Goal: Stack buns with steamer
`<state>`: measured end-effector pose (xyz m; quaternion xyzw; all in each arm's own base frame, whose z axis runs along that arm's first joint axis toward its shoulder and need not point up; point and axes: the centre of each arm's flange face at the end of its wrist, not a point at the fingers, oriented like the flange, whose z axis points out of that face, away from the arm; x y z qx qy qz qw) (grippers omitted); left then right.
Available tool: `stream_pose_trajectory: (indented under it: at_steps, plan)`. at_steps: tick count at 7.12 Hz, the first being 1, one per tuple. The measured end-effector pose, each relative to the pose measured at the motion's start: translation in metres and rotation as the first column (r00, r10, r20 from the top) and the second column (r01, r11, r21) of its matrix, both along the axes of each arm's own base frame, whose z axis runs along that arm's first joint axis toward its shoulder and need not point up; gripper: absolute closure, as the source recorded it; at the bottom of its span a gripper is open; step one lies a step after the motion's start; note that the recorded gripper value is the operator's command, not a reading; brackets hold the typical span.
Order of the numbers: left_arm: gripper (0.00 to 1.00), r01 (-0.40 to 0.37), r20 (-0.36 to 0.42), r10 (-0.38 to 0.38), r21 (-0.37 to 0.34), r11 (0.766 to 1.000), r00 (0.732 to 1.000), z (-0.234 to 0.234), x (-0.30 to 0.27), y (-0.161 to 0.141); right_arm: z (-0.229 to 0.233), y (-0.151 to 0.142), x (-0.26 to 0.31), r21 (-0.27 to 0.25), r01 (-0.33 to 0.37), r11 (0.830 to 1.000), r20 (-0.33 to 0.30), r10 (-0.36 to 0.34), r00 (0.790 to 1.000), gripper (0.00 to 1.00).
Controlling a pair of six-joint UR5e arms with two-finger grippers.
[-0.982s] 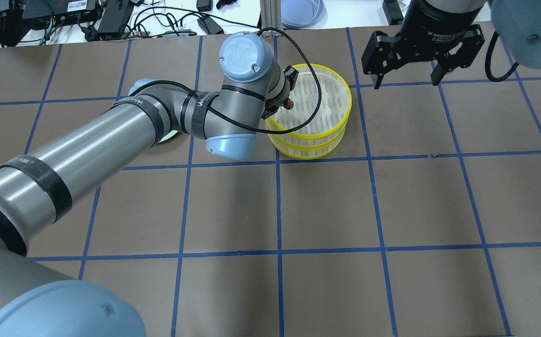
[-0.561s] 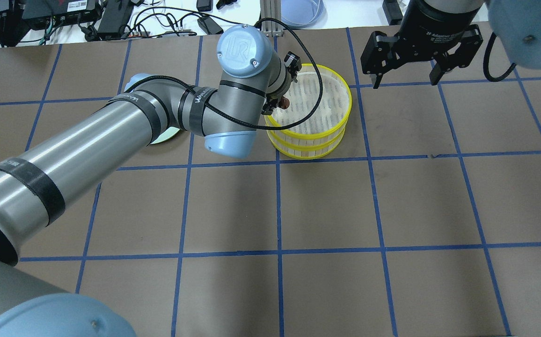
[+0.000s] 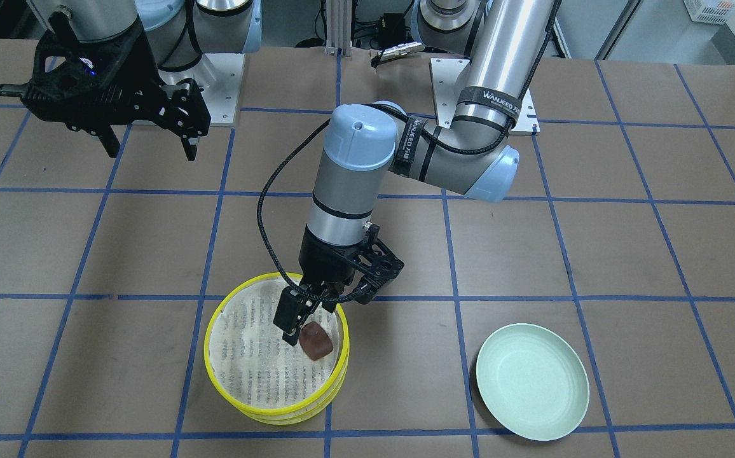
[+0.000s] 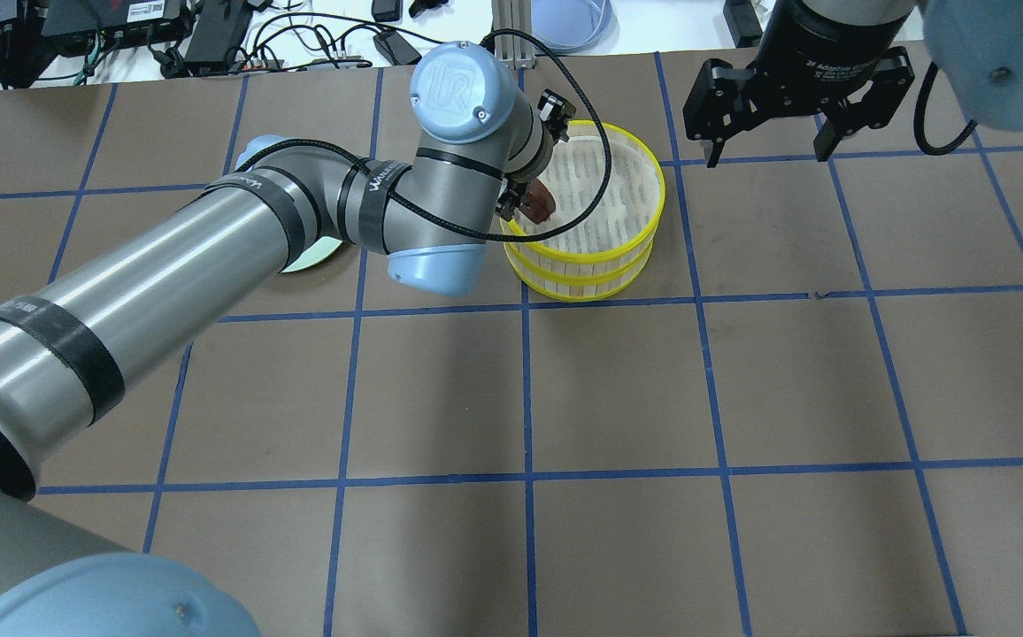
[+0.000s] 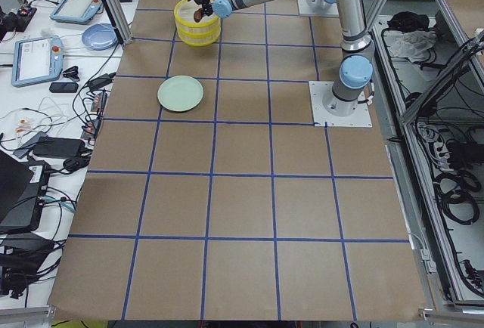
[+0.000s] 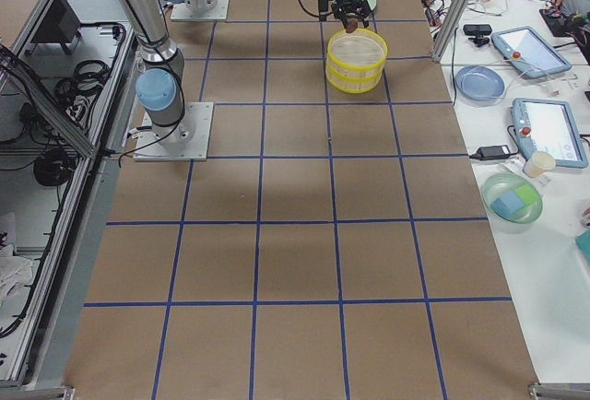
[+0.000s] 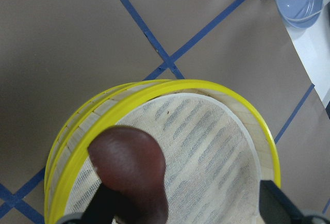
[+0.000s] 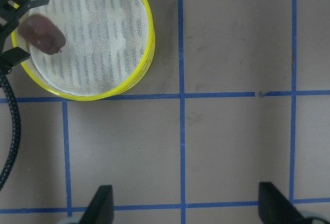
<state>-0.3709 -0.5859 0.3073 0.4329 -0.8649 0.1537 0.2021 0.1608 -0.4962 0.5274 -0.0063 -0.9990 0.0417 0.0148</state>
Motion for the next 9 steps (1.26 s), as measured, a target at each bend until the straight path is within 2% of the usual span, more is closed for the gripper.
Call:
stream_pose_trajectory:
  at_steps: [2, 3, 4, 5, 6, 7, 9]
  plan:
    - [0.02, -0.022, -0.016, 0.022, -0.001, 1.000, 1.000, 0.004, 0.000, 0.000, 0.001, 0.001, 0.000, -0.001, 0.002, 1.000, -0.002, -0.002, 1.000, 0.00]
    - [0.01, 0.018, 0.007, -0.018, -0.029, 0.999, 1.000, 0.021, 0.004, -0.003, 0.001, 0.001, -0.001, -0.002, 0.002, 1.000, -0.003, -0.002, 1.000, 0.00]
    - [0.00, 0.099, 0.071, -0.096, -0.040, 0.994, 0.993, 0.043, 0.020, -0.011, 0.002, 0.001, 0.000, -0.003, 0.001, 1.000, -0.001, -0.001, 1.000, 0.00]
    - [0.00, 0.199, 0.151, -0.194, -0.015, 0.980, 0.969, 0.066, 0.050, -0.021, 0.002, 0.000, 0.000, -0.009, 0.000, 1.000, 0.002, 0.000, 1.000, 0.00]
    - [0.00, 0.317, 0.215, -0.312, 0.011, 0.948, 0.925, 0.090, 0.085, -0.027, 0.002, -0.002, 0.000, -0.019, -0.001, 1.000, 0.004, 0.001, 1.000, 0.00]
    - [0.00, 0.428, 0.250, -0.422, 0.031, 0.903, 0.871, 0.113, 0.117, -0.027, 0.001, -0.005, 0.001, -0.023, -0.004, 1.000, 0.006, 0.004, 1.000, 0.00]
    - [0.00, 0.570, 0.279, -0.576, 0.112, 0.814, 0.768, 0.152, 0.183, -0.012, -0.004, -0.012, 0.002, -0.028, -0.012, 1.000, 0.008, 0.012, 1.000, 0.00]
